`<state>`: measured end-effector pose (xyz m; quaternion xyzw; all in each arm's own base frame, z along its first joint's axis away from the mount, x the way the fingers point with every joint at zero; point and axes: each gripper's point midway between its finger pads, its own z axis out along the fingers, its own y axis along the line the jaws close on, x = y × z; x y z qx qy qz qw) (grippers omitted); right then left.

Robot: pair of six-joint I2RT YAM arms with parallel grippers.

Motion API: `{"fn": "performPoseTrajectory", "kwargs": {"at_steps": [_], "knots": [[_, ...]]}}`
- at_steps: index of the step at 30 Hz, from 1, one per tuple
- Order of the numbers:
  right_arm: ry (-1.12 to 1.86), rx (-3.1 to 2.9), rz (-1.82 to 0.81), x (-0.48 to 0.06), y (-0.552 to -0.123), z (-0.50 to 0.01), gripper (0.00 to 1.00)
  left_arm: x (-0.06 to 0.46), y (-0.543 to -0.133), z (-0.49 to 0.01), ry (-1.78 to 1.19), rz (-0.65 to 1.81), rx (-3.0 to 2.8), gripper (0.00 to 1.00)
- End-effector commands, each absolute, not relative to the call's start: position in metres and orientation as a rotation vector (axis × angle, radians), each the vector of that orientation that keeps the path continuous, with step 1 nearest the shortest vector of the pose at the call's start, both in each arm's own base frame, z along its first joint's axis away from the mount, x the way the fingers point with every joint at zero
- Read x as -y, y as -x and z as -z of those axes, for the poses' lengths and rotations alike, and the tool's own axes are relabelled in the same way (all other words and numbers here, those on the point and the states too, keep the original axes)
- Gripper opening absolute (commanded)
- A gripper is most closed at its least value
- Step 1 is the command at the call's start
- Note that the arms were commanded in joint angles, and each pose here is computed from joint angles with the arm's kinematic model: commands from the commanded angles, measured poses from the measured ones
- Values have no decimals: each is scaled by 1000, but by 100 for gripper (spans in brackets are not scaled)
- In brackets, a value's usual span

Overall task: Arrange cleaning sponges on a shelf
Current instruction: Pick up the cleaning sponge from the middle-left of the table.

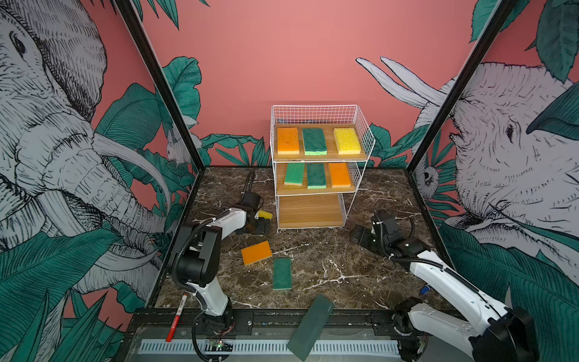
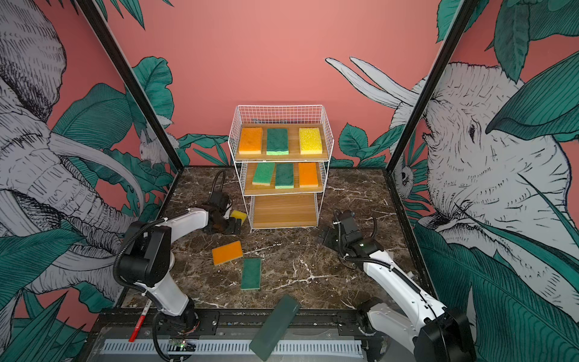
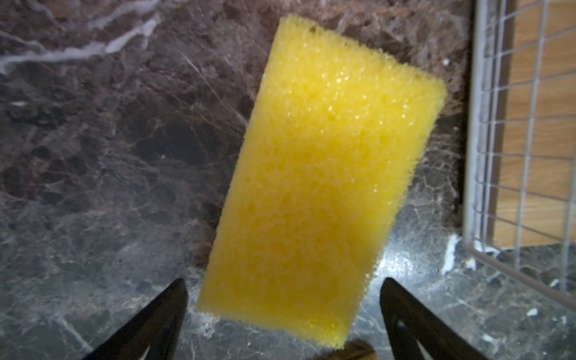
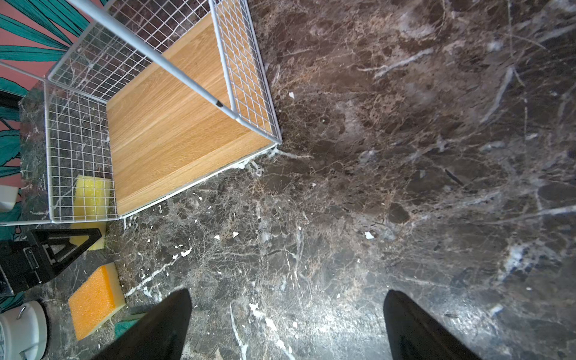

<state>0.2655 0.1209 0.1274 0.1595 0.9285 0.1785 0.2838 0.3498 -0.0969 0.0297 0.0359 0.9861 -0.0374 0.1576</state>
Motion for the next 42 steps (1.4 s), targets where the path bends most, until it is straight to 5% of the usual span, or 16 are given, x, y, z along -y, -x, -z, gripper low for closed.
{"fn": "performPoseTrajectory", "kwargs": {"at_steps": [1, 14, 20, 27, 29, 42], "knots": [[-457, -2481, -483, -119, -267, -123, 99, 101, -354, -34, -102, 146, -2811, 97], [-471, -2486, -476, -116, -262, -119, 99, 102, -347, -29, -150, 150, -2844, 90], [-474, -2485, -474, -114, -261, -119, 99, 106, -337, -24, -131, 197, -2891, 73], [-469, -2472, -482, -113, -258, -121, 99, 101, -339, -36, -111, 165, -2853, 88], [-469, -2471, -483, -113, -257, -122, 99, 98, -344, -40, -123, 132, -2840, 99], [-478, -2466, -495, -114, -258, -124, 99, 100, -360, -33, -180, 97, -2845, 95]]}}
